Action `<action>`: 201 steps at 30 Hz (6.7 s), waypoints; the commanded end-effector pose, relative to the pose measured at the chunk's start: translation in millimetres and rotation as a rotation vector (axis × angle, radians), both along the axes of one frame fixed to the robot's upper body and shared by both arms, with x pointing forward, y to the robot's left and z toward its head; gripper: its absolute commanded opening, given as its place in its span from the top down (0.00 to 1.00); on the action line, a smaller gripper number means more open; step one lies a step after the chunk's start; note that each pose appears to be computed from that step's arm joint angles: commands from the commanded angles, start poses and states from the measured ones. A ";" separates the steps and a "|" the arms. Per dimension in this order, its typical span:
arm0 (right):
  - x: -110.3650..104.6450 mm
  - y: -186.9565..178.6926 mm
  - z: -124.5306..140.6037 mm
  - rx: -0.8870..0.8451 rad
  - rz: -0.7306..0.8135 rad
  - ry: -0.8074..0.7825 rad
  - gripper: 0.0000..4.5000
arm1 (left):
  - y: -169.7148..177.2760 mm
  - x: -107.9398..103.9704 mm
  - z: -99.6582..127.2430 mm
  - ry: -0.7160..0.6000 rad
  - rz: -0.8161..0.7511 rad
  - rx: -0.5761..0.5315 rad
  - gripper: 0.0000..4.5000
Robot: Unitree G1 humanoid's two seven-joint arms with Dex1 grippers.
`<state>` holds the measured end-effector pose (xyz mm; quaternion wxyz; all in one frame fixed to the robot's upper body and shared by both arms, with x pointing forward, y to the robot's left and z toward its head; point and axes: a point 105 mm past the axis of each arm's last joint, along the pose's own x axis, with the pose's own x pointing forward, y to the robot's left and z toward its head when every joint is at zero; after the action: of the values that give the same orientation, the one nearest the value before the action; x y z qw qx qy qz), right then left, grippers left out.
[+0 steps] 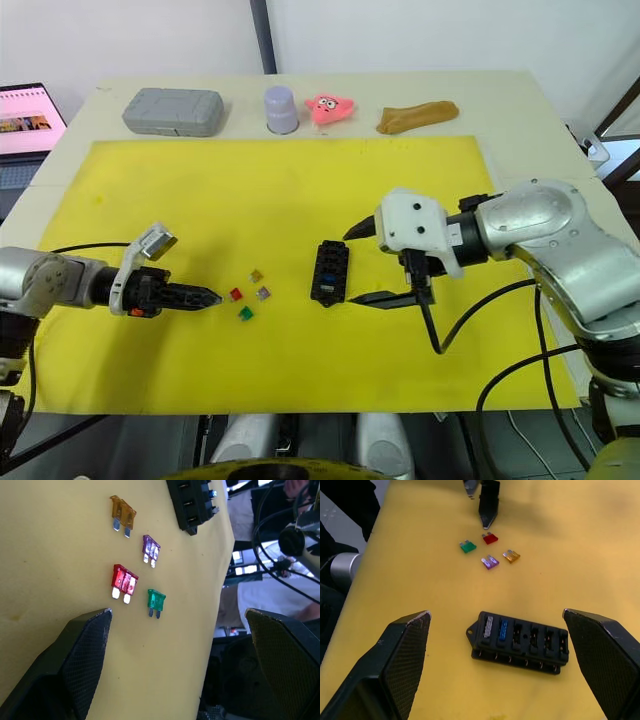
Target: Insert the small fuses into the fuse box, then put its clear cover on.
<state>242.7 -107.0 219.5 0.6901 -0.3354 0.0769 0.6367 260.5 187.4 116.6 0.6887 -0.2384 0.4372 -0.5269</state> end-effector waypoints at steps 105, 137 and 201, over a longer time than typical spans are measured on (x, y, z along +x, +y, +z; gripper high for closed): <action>-2.0 13.0 -4.1 0.011 -0.037 -0.017 0.00 | -30.6 7.5 -24.1 -0.059 -0.059 -0.077 0.35; -0.9 13.3 -4.1 0.010 -0.038 -0.019 0.00 | -16.8 10.2 -52.0 -0.047 -0.006 0.029 0.98; 0.7 41.0 42.7 0.301 -0.175 0.590 0.88 | -103.4 -2.7 121.3 -0.712 -0.257 -0.293 1.00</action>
<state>247.9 -66.3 254.1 0.7362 -0.0171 0.2206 0.6396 258.5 82.6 233.5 0.6822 -0.0882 0.1289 -0.7143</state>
